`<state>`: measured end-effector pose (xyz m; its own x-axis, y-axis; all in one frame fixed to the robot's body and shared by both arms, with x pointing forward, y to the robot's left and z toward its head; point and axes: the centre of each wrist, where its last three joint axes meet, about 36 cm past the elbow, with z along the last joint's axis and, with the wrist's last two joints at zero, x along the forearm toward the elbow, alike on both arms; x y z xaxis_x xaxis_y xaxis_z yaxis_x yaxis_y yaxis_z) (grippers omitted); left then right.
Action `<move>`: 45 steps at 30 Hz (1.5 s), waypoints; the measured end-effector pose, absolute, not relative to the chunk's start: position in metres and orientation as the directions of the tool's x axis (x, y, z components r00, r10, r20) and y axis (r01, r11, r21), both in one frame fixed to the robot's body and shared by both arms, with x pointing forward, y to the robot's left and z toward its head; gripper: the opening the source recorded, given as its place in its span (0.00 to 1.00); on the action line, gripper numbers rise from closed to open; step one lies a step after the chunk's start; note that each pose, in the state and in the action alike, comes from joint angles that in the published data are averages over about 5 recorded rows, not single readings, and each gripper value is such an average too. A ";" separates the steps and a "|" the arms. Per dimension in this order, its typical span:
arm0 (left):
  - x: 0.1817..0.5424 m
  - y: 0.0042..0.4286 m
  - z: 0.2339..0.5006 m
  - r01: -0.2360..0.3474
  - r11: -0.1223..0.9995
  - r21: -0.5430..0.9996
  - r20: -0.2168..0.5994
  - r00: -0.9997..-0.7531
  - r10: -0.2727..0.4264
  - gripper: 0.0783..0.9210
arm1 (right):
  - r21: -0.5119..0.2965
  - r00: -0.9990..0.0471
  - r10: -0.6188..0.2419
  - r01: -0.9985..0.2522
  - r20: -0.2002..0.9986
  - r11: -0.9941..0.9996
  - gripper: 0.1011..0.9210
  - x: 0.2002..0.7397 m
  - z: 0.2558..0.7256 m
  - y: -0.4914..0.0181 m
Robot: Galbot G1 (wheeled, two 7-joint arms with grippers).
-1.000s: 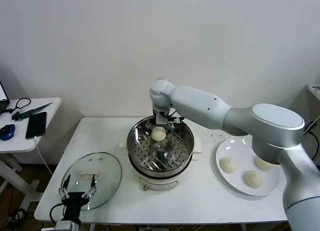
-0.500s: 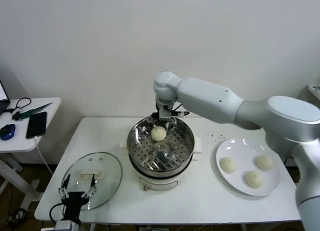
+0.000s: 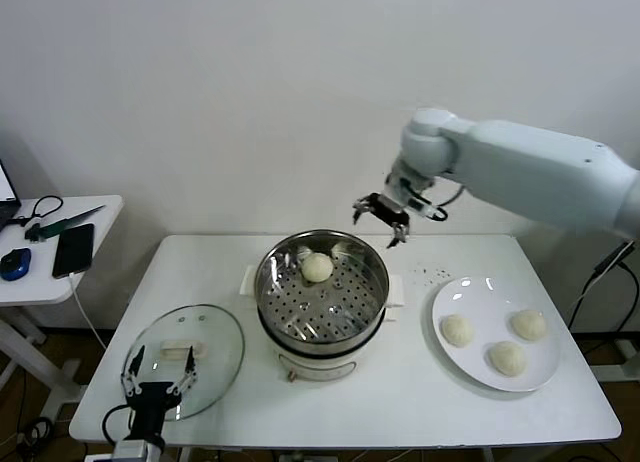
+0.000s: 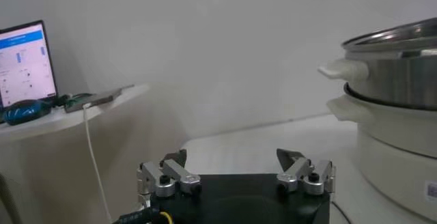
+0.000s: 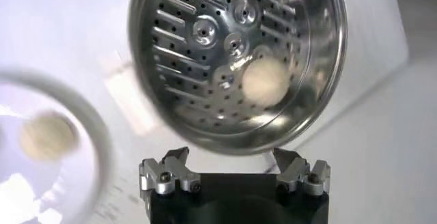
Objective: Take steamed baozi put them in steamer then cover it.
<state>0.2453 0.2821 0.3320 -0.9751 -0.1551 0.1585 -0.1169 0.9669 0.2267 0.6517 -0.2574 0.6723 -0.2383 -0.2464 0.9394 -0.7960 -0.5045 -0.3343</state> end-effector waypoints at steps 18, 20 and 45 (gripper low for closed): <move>0.245 0.281 0.330 -0.110 0.964 0.241 0.171 -0.973 -0.154 0.88 | -0.132 -0.119 -0.214 -0.990 0.970 -0.050 0.88 0.613 0.524 -0.383; 0.244 0.281 0.330 -0.111 0.964 0.243 0.172 -0.973 -0.156 0.88 | -0.114 -0.104 -0.204 -0.993 0.973 -0.037 0.88 0.613 0.513 -0.387; 0.242 0.282 0.320 -0.111 0.963 0.246 0.193 -0.968 -0.161 0.88 | -0.031 -0.029 -0.148 -1.000 0.989 -0.006 0.88 0.634 0.451 -0.385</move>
<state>0.2421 0.2823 0.3204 -0.9678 -0.1610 0.1933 -0.1110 0.9629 0.2459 0.6338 -0.3850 0.4505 -0.0294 -0.1476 0.9886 -0.9995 -0.0061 -0.0307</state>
